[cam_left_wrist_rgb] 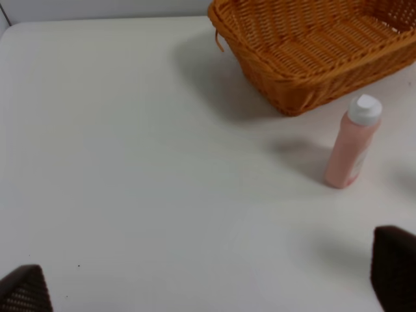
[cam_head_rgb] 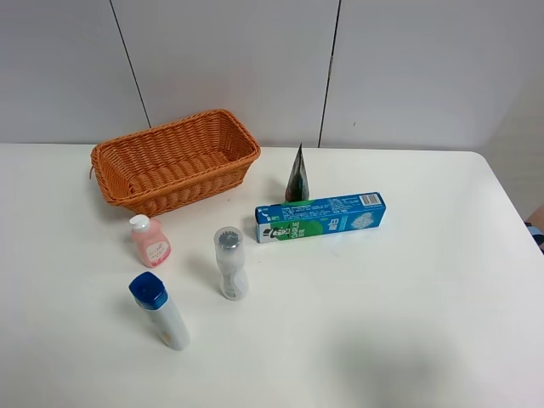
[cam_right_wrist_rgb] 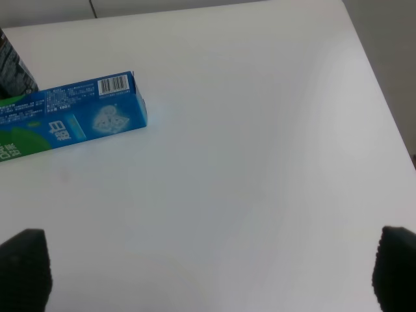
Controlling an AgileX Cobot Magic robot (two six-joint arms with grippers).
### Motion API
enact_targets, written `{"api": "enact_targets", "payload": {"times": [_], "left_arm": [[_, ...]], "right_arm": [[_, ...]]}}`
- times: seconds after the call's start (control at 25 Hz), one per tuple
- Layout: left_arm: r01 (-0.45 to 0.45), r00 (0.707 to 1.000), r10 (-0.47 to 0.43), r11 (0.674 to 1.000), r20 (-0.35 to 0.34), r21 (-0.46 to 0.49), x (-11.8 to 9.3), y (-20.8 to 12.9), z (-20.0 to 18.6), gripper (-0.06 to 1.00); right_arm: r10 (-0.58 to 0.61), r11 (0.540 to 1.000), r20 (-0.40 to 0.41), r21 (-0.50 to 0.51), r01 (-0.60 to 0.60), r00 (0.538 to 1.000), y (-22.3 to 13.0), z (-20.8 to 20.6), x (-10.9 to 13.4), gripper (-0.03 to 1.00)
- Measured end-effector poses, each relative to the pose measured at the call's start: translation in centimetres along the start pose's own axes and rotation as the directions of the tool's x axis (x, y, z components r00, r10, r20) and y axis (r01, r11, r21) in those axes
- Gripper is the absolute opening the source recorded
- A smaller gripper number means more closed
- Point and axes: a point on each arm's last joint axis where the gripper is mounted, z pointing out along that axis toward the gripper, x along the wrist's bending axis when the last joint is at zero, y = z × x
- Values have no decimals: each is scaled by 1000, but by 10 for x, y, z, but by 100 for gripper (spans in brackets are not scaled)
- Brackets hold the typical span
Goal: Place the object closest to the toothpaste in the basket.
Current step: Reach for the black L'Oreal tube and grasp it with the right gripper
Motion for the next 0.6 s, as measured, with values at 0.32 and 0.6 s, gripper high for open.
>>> {"api": "enact_targets", "payload": {"times": [0.32, 0.6], "left_arm": [[0, 1000, 0, 1000, 0, 0, 0, 0, 0, 99], [0, 1000, 0, 1000, 0, 0, 0, 0, 0, 99]], "right_arm": [[0, 1000, 0, 0, 0, 1000, 0, 0, 0, 99], [0, 1000, 0, 0, 0, 1000, 0, 0, 0, 99]]}}
